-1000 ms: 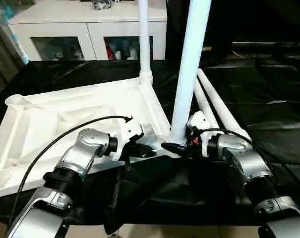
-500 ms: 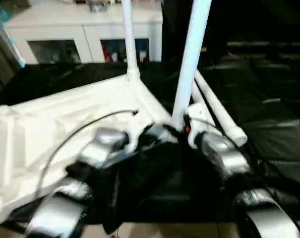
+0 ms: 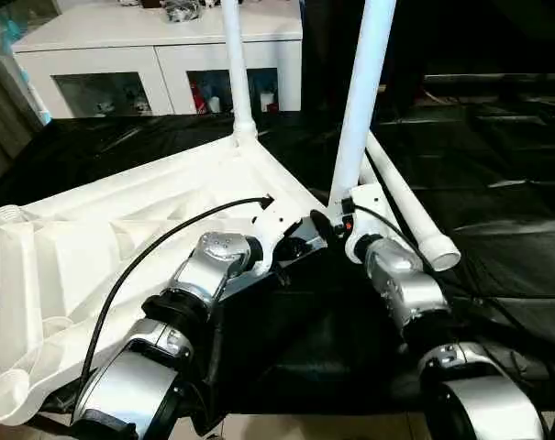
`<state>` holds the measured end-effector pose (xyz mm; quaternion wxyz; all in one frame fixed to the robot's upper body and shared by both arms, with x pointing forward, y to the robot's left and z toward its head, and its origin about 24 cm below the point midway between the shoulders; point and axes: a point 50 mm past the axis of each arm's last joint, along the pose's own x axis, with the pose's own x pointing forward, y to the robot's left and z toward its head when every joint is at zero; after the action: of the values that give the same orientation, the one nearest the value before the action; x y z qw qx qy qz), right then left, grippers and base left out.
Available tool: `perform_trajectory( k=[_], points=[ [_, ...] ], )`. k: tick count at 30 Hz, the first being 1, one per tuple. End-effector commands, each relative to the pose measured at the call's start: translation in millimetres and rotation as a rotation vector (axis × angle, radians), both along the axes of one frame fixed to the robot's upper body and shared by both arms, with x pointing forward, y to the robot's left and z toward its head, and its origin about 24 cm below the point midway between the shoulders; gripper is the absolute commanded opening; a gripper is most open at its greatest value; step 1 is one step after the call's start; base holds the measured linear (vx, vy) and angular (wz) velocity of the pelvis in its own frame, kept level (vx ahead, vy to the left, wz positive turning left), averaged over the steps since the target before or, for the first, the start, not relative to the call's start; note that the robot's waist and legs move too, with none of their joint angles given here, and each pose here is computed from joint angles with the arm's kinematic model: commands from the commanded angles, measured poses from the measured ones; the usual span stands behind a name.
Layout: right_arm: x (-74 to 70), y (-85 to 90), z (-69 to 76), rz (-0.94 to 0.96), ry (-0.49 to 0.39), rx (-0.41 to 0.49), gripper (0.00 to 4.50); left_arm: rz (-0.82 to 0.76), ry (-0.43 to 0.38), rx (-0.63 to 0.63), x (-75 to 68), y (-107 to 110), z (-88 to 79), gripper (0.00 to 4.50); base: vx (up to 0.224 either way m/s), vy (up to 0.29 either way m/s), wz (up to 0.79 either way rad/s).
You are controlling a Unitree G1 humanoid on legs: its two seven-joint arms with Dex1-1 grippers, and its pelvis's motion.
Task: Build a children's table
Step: Rotate leg to tighten
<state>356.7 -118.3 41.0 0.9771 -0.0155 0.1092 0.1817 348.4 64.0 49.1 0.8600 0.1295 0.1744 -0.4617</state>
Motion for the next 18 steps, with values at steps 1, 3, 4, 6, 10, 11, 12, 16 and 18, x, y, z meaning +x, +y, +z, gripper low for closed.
perform_trajectory(
  k=[1, 3, 4, 6, 10, 11, 12, 16, 18],
  points=[
    [-3.1, -3.2, 6.2, 0.026, -0.038, -0.004, 3.44, 0.026, -0.103, -0.090, 5.5, -3.3, 15.6, 0.00, 0.000, 0.000, 0.00],
    [-14.2, -14.2, 15.3, 0.053, -0.088, 0.011, 3.45, 0.050, -0.125, -0.161, 6.2, 0.0, 23.8, 0.28, 0.000, 0.000, 0.00],
    [-16.9, -16.3, 16.9, 0.059, -0.098, 0.011, 3.45, 0.059, -0.129, -0.169, 6.3, 1.5, 25.1, 0.28, 0.000, 0.000, 0.00],
    [-23.0, -20.1, 19.9, 0.066, -0.117, 0.013, 3.46, 0.063, -0.131, -0.171, 4.7, 6.5, 25.5, 0.67, 0.000, 0.000, 0.00],
    [-39.9, -24.2, 25.5, 0.139, -0.131, 0.011, 3.46, 0.120, -0.143, -0.135, -0.3, 34.7, 23.8, 0.95, 0.000, 0.000, 0.00],
    [-43.9, -23.0, 25.9, 0.168, -0.124, 0.009, 3.46, 0.139, -0.142, -0.119, -1.4, 42.4, 23.0, 1.12, 0.000, 0.000, 0.00],
    [-49.4, -20.6, 26.1, 0.209, -0.111, 0.006, 3.46, 0.170, -0.144, -0.098, -2.6, 52.9, 22.6, 1.12, 0.000, 0.000, 0.00],
    [-63.2, -6.3, 18.0, 0.352, -0.034, -0.027, 3.46, 0.426, -0.192, -0.043, 0.6, 99.8, 30.9, 1.57, 0.000, 0.000, 0.00],
    [-65.4, 3.3, 9.8, 0.386, 0.020, -0.042, 3.46, 0.664, -0.276, 0.030, 2.3, 137.8, 39.8, 1.59, 0.000, 0.000, 0.00]
  ],
)
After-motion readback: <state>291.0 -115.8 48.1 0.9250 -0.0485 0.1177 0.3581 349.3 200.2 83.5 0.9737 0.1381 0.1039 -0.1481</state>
